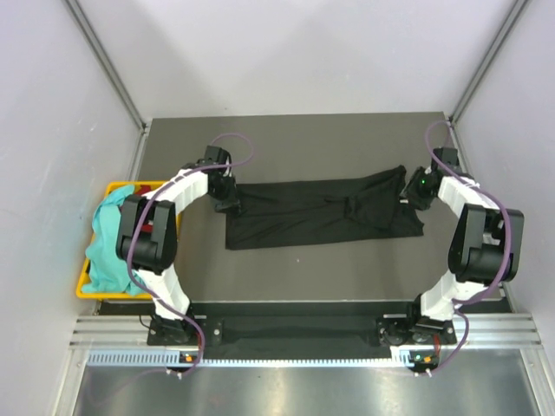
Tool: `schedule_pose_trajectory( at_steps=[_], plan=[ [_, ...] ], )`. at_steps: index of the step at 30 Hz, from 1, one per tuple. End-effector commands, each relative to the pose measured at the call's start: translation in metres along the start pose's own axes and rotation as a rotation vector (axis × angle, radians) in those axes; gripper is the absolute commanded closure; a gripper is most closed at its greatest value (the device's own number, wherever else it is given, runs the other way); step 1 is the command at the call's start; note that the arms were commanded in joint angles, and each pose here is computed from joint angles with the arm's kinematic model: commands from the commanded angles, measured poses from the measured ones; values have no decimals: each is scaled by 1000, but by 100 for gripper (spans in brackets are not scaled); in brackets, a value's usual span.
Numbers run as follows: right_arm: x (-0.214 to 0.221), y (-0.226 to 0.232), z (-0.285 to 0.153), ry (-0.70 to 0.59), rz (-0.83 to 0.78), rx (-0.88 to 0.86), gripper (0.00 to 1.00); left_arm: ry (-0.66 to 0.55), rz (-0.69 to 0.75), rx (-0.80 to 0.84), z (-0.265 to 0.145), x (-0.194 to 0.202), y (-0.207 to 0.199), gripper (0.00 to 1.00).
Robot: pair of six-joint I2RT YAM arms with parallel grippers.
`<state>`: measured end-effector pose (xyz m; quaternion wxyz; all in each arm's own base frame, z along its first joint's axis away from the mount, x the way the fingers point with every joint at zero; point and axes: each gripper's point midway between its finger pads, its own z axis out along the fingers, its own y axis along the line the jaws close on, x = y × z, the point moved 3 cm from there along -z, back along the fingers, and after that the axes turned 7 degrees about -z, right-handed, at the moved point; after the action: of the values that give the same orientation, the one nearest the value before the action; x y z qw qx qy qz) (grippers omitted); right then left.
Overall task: Fold and stack the t-shirts
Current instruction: Fold the tshirt
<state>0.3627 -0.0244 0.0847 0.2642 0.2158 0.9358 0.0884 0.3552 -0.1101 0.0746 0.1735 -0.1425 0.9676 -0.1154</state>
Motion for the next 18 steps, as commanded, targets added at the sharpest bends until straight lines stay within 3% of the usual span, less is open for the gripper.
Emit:
schedule_pose_trajectory(
  at_steps=[1, 2, 5, 11, 18],
  plan=[
    [-2, 8, -9, -48, -2, -44, 61, -10, -10, 4, 12, -4, -1, 67],
    [-1, 7, -8, -51, 0, -44, 61, -12, -12, -19, 15, -5, 2, 82],
    [5, 4, -2, -32, 7, -36, 63, -52, -18, -101, 14, -12, 14, 100],
    [11, -9, 9, -12, 26, 41, 71, -64, -25, -196, 20, -10, 29, 100],
    [18, -24, 24, 9, 31, 101, 72, -71, -24, -226, 17, -10, 34, 100]
  ],
)
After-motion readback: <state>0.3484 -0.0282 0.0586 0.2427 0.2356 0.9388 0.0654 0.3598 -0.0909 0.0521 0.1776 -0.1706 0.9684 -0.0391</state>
